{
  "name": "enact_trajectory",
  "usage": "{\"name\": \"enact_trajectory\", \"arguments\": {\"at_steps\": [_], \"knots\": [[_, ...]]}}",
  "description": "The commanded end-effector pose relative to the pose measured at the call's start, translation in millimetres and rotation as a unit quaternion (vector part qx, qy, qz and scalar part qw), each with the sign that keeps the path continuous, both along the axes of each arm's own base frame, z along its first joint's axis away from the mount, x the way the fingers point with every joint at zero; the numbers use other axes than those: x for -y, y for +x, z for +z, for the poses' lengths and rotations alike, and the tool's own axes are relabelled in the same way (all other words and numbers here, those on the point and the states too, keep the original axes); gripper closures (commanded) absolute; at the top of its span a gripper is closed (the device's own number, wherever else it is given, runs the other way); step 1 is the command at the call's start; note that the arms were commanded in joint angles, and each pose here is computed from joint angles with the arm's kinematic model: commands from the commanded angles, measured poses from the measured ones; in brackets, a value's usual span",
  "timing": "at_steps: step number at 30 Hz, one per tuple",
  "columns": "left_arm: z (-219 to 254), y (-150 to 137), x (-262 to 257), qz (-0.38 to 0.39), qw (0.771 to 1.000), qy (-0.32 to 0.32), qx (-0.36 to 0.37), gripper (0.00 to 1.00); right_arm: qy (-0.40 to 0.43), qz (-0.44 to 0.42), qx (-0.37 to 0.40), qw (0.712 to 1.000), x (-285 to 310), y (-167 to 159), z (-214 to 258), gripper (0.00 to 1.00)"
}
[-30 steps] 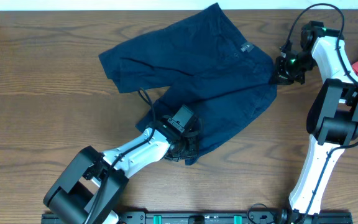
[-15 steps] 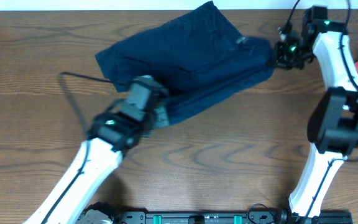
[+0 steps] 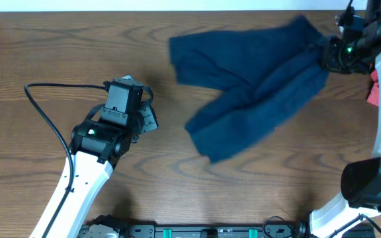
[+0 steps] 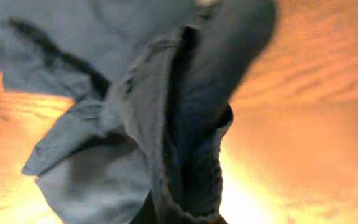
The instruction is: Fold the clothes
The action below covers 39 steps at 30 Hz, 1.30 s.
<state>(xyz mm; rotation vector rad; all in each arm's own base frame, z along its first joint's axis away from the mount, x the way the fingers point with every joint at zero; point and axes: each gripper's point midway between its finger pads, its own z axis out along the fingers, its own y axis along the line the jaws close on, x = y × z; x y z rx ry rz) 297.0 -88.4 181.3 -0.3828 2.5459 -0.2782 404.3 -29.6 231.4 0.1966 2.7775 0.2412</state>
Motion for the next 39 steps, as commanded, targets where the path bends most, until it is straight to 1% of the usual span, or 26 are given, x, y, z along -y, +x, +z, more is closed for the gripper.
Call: {"name": "enact_trajectory", "arguments": {"at_steps": [1, 2, 4, 5, 7, 9, 11, 12, 13, 16, 20, 25, 32, 39], "knots": [[22, 3, 17, -0.040, 0.998, -0.033, 0.017, 0.94, -0.013, -0.004, 0.010, 1.000, 0, -6, 13, 0.99], [17, -2, 26, -0.057, 0.997, -0.053, 0.000, 0.94, -0.012, -0.003, 0.008, 1.000, -2, -6, 12, 0.98], [2, -14, 36, -0.076, 0.993, -0.073, -0.048, 0.83, -0.010, -0.003, 0.004, 1.000, -5, -7, 12, 0.99], [-6, -18, 39, -0.081, 0.991, -0.076, -0.070, 0.83, -0.009, -0.004, 0.003, 1.000, -7, -8, 11, 0.98], [-25, -26, 46, -0.096, 0.986, -0.077, -0.114, 0.71, -0.008, -0.003, 0.001, 1.000, -11, -8, 11, 0.99], [-40, -31, 59, -0.131, 0.978, -0.081, -0.141, 0.59, -0.005, -0.004, -0.004, 1.000, -15, -8, 9, 0.99], [-54, -34, 71, -0.158, 0.971, -0.076, -0.163, 0.40, -0.002, -0.002, -0.013, 1.000, -19, -8, 5, 0.99], [-60, -36, 76, -0.166, 0.968, -0.074, -0.173, 0.36, -0.001, -0.005, -0.017, 1.000, -21, -8, 2, 0.99], [-72, -40, 89, -0.191, 0.959, -0.076, -0.193, 0.32, 0.001, -0.002, -0.023, 1.000, -25, -7, -1, 0.99], [-85, -49, 105, -0.215, 0.947, -0.086, -0.220, 0.30, 0.002, 0.001, -0.028, 1.000, -29, -5, -6, 0.99], [-97, -69, 128, -0.250, 0.928, -0.097, -0.257, 0.32, 0.003, 0.001, -0.030, 1.000, -31, 0, -11, 0.99], [-110, -97, 155, -0.299, 0.908, -0.083, -0.282, 0.32, 0.002, 0.002, -0.027, 1.000, -31, 5, -14, 0.99], [-139, -123, 182, -0.296, 0.898, -0.073, -0.318, 0.31, 0.002, 0.002, -0.026, 1.000, -30, 8, -16, 0.99], [-151, -133, 198, -0.297, 0.895, -0.071, -0.325, 0.30, 0.002, 0.003, -0.025, 1.000, -30, 8, -16, 0.99]]}}
